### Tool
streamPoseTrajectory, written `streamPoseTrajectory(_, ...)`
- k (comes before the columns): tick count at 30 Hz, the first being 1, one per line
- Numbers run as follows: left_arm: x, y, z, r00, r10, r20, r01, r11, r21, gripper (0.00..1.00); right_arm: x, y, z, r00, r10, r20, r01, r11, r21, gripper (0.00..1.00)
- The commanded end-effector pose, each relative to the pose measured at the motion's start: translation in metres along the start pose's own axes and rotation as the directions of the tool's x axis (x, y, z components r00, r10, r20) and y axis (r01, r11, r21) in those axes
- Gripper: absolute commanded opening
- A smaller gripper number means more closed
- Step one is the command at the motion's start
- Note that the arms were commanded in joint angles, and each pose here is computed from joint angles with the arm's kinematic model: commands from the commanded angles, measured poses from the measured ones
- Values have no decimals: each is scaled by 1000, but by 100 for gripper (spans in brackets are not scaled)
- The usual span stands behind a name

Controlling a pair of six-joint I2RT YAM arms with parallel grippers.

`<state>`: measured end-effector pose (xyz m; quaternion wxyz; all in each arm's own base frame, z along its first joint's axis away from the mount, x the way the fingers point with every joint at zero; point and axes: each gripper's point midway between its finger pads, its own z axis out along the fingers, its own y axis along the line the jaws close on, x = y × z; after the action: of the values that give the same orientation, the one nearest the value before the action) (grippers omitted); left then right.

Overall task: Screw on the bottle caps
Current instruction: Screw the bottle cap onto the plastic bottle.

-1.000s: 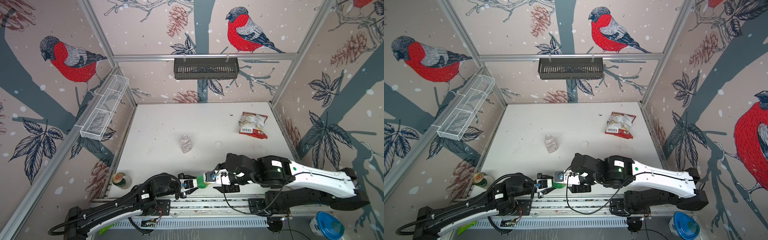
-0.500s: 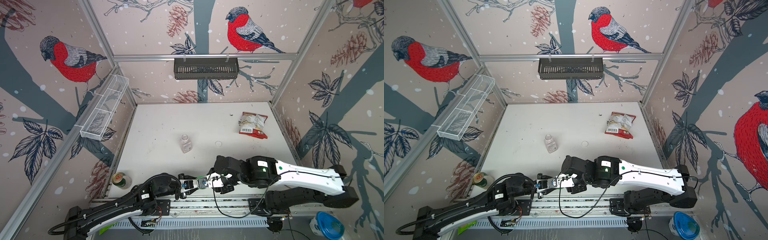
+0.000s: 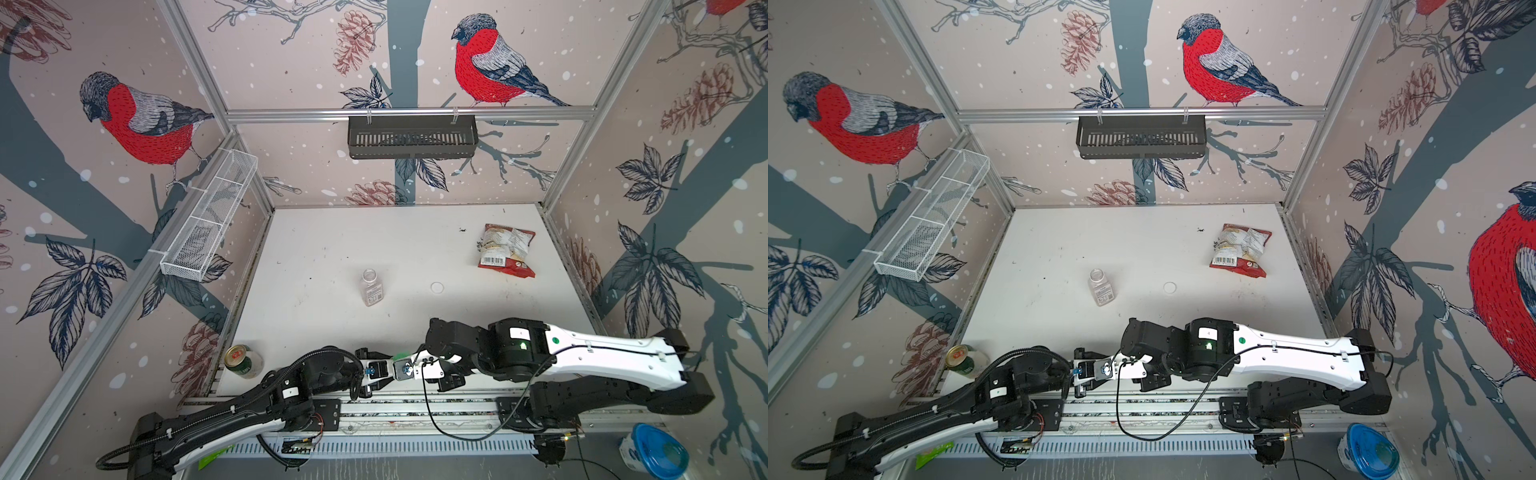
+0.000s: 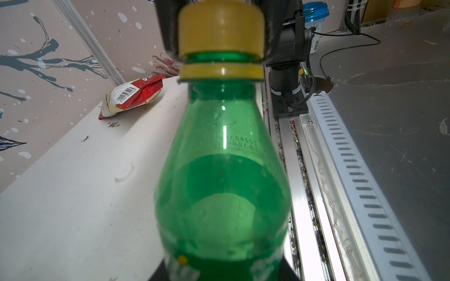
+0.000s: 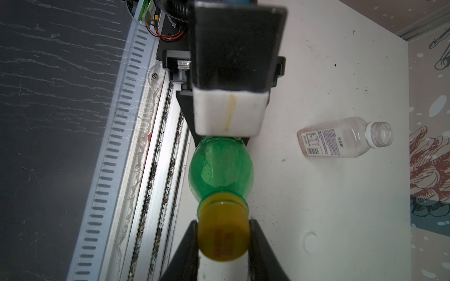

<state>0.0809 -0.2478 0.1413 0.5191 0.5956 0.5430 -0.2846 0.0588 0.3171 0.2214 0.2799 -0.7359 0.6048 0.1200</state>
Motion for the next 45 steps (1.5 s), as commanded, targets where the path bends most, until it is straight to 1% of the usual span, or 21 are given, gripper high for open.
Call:
streamPoseTrajectory(1, -18, 4, -1, 997, 16, 70, -15, 1000, -10, 8, -9, -21, 5, 991, 126, 52, -132, 985, 112, 14)
streamPoseTrajectory(3, -18, 4, -1, 997, 17, 71, -16, 1000, -12, 8, -10, -25, 9, 977, 202, 71, -209, 971, 119, 9)
streamPoseTrajectory(6, -19, 5, -2, 997, 19, 73, -18, 1000, -16, 8, -15, -30, 11, 934, 339, 117, -350, 932, 95, 4)
streamPoseTrajectory(10, -19, 5, -2, 997, 20, 73, -19, 1000, -17, 8, -24, -32, 14, 836, 516, 185, -524, 852, -8, 2)
streamPoseTrajectory(13, -18, 5, -2, 997, 20, 72, -19, 1000, -17, 8, -29, -32, 12, 779, 589, 215, -590, 805, -64, 1)
streamPoseTrajectory(16, -18, 5, -1, 997, 21, 70, -20, 1000, -17, 8, -29, -33, 11, 711, 672, 206, -667, 738, -102, 1)
streamPoseTrajectory(18, -18, 5, -1, 997, 23, 69, -21, 1000, -20, 8, -26, -39, 12, 657, 729, 192, -726, 681, -100, 0)
streamPoseTrajectory(20, -18, 6, -1, 997, 26, 67, -24, 999, -24, 8, -22, -43, 14, 580, 798, 166, -792, 599, -117, 0)
streamPoseTrajectory(22, -17, 6, -1, 998, 27, 63, -25, 999, -25, 8, -20, -45, 16, 515, 847, 133, -840, 530, -119, 0)
streamPoseTrajectory(24, -17, 6, -1, 998, 28, 63, -27, 999, -24, 8, -18, -42, 24, 478, 875, 72, -869, 483, -109, 1)
streamPoseTrajectory(27, -16, 6, -1, 998, 30, 60, -29, 999, -25, 8, -16, -39, 30, 385, 923, 2, -918, 384, -102, 0)
streamPoseTrajectory(29, -15, 7, 0, 998, 33, 56, -32, 999, -29, 8, -17, -39, 33, 307, 951, -31, -947, 303, -102, 1)
streamPoseTrajectory(30, -15, 6, 0, 998, 35, 56, -33, 999, -28, 8, -18, -39, 33, 279, 959, -44, -956, 274, -106, 1)
streamPoseTrajectory(32, -16, 7, -1, 998, 36, 56, -35, 999, -29, 7, -16, -40, 36, 197, 978, -76, -977, 189, -98, 1)
streamPoseTrajectory(34, -15, 7, 0, 998, 36, 55, -35, 999, -28, 7, -16, -40, 39, 134, 985, -107, -987, 123, -106, 1)
streamPoseTrajectory(36, -15, 7, 0, 998, 37, 54, -36, 999, -29, 7, -18, -40, 40, 108, 987, -116, -989, 95, -113, 3)
streamPoseTrajectory(38, -15, 7, 0, 998, 38, 54, -36, 999, -29, 7, -19, -40, 40, 86, 989, -117, -991, 73, -112, 9)
streamPoseTrajectory(39, -15, 7, -1, 998, 38, 54, -37, 999, -30, 7, -20, -41, 39, 80, 990, -114, -991, 66, -119, 11)
streamPoseTrajectory(42, -14, 6, 0, 998, 41, 49, -40, 999, -28, 7, -23, -43, 33, 100, 991, -93, -987, 88, -132, 18)
streamPoseTrajectory(43, -14, 7, -1, 998, 42, 49, -41, 999, -30, 7, -21, -46, 29, 115, 990, -78, -987, 105, -124, 25)
streamPoseTrajectory(45, -14, 6, -1, 998, 42, 49, -41, 999, -28, 7, -19, -49, 20, 168, 985, -46, -980, 162, -114, 40)
